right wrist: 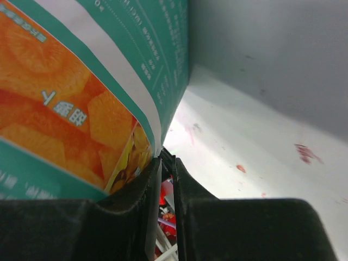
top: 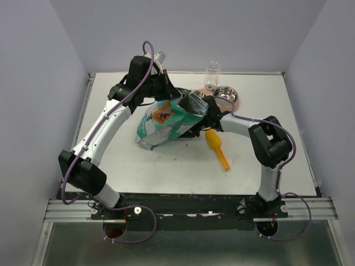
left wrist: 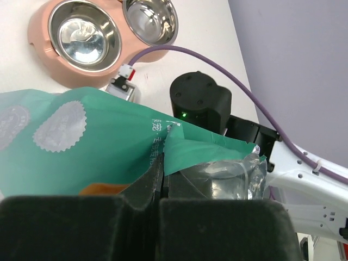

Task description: Serve the pet food

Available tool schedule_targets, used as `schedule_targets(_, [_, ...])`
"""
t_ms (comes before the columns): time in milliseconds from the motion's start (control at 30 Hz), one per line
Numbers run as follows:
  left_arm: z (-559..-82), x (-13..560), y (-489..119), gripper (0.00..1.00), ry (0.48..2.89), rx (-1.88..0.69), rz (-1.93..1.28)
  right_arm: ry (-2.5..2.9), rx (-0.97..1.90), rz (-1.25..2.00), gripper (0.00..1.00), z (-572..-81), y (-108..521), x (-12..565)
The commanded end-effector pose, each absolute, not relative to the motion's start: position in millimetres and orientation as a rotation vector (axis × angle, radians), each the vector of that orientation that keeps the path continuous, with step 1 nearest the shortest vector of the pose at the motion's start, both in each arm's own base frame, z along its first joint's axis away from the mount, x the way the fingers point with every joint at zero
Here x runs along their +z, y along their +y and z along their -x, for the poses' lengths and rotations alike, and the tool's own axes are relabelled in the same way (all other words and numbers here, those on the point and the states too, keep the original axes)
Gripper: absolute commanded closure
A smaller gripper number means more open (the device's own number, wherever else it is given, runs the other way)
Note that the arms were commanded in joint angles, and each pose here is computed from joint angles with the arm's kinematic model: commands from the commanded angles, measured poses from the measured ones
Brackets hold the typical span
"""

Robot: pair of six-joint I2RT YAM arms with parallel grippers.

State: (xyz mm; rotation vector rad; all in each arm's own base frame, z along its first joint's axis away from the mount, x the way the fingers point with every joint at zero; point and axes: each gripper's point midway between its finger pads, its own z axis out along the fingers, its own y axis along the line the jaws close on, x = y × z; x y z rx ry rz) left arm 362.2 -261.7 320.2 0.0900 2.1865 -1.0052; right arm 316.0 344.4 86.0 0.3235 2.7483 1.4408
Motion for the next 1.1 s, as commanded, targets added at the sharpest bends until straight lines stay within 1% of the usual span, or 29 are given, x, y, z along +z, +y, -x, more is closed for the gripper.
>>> schedule_targets(0, [-345,317,-251,1.0,2.25,-0.983,-0.113,2.653,1.685,-0.213,0.77,-314,393,118])
schedule_targets(200, [-332,312,-242,1.0,2.28,-0.96,-0.115,2.52,1.867,-0.191,0.77,-334,434,128])
schedule_targets(267, [-333,309,-231,1.0,2.303,-0.913,-0.067,2.522,1.849,-0.154,0.77,-342,449,127])
schedule_targets(333, [-335,312,-221,1.0,2.287,-0.92,-0.044,2.515,1.835,-0.147,0.75,-348,460,124])
schedule_targets(433, [-333,310,-217,1.0,2.308,-0.922,-0.059,2.52,1.796,-0.17,0.74,-359,462,117])
schedule_targets(533, [-329,311,-218,1.0,2.312,-0.924,-0.073,2.541,1.755,-0.143,0.73,-358,459,111])
schedule_targets(633, [-328,319,-216,1.0,2.266,-0.919,-0.071,2.583,1.706,-0.157,0.71,-352,451,104])
schedule_targets(733, [-328,317,-213,1.0,2.299,-0.886,-0.057,2.68,1.447,-0.115,0.66,-349,425,83])
schedule_targets(867, [-327,315,-212,1.0,2.287,-0.874,-0.054,2.79,1.162,-0.012,0.59,-333,380,66])
schedule_targets(1067, [-329,313,-205,1.0,2.279,-0.799,-0.046,2.813,1.069,0.044,0.51,-317,335,71])
